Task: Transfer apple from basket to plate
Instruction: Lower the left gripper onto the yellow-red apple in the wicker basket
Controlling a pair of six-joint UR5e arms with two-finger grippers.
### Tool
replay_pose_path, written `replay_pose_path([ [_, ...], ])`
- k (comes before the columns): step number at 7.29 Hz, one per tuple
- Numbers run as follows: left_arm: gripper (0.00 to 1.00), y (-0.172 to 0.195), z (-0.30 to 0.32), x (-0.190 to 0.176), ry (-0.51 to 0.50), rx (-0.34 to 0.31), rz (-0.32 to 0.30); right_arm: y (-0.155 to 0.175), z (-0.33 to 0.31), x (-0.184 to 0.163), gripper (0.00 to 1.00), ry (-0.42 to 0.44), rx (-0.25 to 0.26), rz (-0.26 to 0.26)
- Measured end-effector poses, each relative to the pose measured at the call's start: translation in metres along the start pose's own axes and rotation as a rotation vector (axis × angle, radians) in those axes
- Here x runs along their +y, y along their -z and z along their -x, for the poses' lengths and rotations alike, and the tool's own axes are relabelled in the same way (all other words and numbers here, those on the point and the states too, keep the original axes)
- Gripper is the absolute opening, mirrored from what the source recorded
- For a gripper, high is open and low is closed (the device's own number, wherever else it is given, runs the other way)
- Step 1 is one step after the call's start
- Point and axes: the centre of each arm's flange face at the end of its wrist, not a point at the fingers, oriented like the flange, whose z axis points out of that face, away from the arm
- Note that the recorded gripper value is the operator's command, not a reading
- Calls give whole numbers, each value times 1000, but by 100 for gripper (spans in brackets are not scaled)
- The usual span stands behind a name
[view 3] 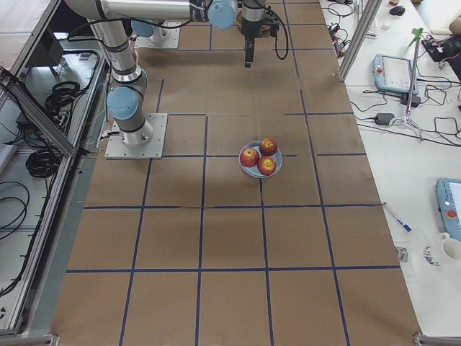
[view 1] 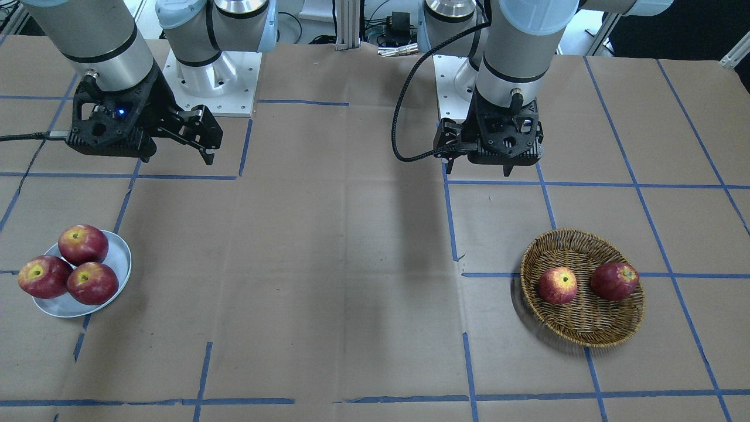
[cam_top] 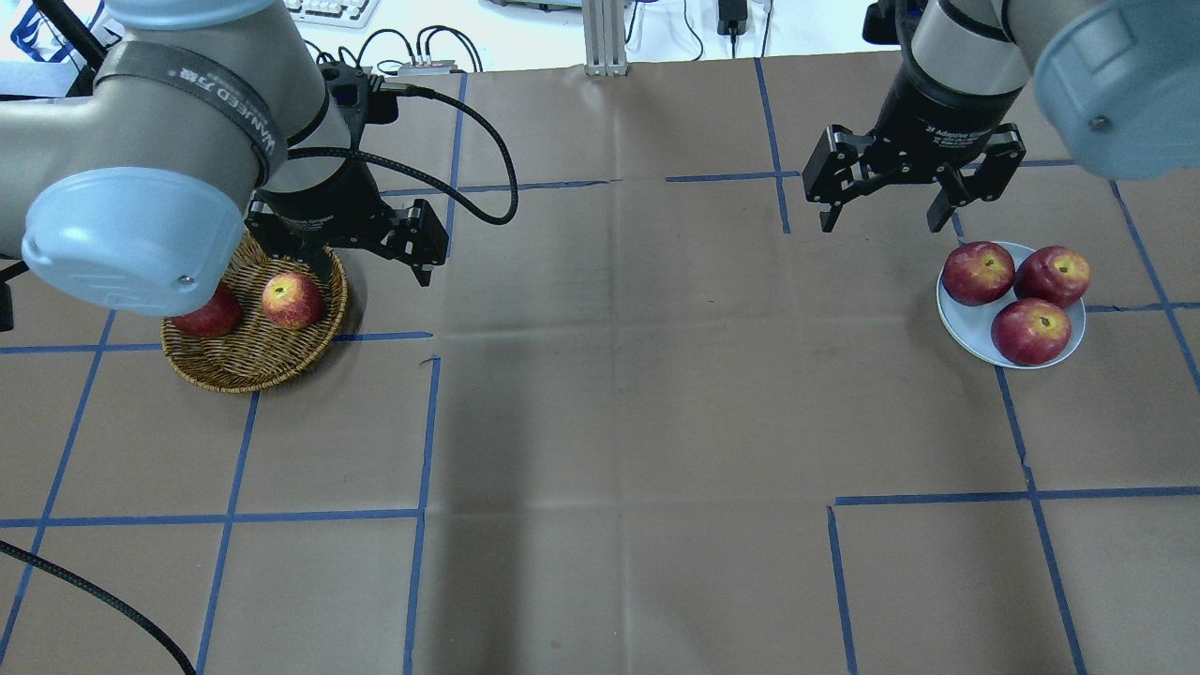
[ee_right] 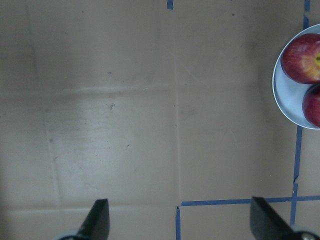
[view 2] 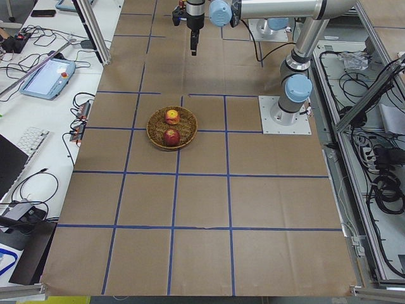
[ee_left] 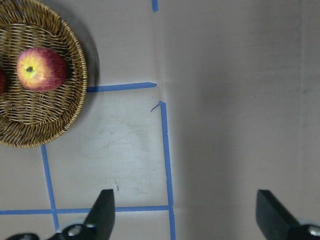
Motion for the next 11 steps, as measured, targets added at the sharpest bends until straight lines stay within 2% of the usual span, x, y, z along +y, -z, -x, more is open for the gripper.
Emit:
replay_pose_path([
  [2,98,-33,11,-25,-41,1,-8,0,0,0,100,1,0,0],
  [4,98,-77,71,-62,-71,17,-14,0,0,0,100,0,0,0],
  [6,98,-115,133,-82,-113,35,-27,0,0,0,100,0,0,0],
  [8,98,-163,181,-85,-92,36,-59,0,0,0,100,1,0,0],
  [11,98,-215,211,-81,-98,98,-71,0,0,0,100,0,0,0],
])
